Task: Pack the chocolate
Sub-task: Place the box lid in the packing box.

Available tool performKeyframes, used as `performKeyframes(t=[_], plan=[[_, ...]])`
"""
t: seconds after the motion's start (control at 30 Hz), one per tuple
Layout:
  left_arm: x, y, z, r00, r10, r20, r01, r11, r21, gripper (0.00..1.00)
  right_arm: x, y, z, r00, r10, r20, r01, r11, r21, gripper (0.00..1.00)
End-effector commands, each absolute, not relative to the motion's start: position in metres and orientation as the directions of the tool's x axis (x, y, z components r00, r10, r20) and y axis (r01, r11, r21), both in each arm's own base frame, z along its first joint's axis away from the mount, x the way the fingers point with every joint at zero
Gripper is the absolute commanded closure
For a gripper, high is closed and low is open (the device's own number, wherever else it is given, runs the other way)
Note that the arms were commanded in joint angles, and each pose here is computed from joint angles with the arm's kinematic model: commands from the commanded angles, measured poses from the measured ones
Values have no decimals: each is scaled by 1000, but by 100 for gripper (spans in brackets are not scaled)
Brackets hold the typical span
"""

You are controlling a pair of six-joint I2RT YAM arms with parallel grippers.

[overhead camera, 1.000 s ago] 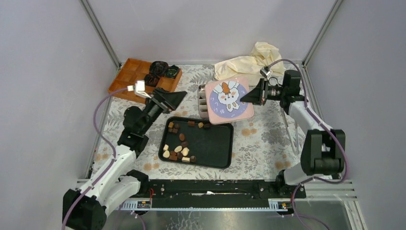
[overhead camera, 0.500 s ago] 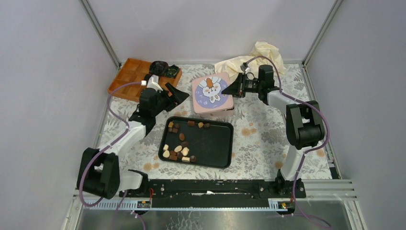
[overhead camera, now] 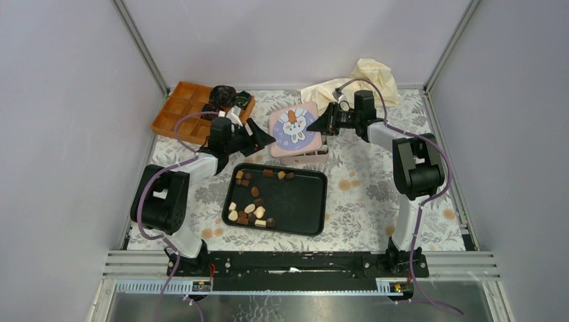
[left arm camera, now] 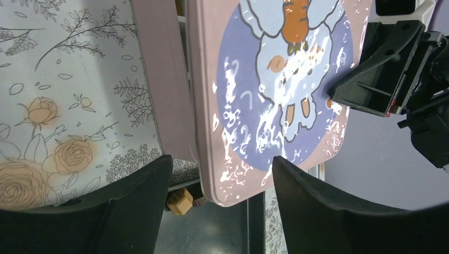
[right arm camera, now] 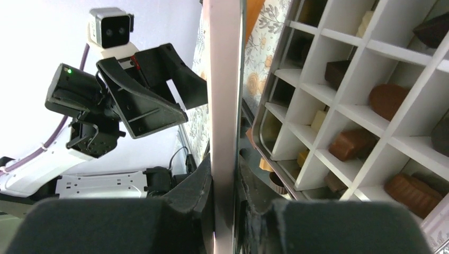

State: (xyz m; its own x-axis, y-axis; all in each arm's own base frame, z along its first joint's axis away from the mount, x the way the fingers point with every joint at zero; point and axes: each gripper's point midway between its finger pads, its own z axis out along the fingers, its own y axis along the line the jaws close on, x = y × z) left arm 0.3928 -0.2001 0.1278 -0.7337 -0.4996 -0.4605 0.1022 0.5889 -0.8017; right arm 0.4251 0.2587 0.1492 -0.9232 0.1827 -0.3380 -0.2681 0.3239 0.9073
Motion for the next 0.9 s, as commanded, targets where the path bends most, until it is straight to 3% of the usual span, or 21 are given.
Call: performKeyframes(t=[0.0, 0.57, 0.87], plan=[[408, -211, 142, -724, -452, -522, 227, 557, -799, 24, 427, 261, 153, -907, 163, -388, -317, 342, 885, 99], [417, -213, 112, -757, -436, -487, 183, 575, -798, 32, 454, 236, 134, -915, 209, -346, -240, 406, 882, 97], [426, -231, 101, -787, -410, -462, 174, 570, -803, 39, 454, 228, 114, -932, 215, -291, -182, 416, 891, 92]])
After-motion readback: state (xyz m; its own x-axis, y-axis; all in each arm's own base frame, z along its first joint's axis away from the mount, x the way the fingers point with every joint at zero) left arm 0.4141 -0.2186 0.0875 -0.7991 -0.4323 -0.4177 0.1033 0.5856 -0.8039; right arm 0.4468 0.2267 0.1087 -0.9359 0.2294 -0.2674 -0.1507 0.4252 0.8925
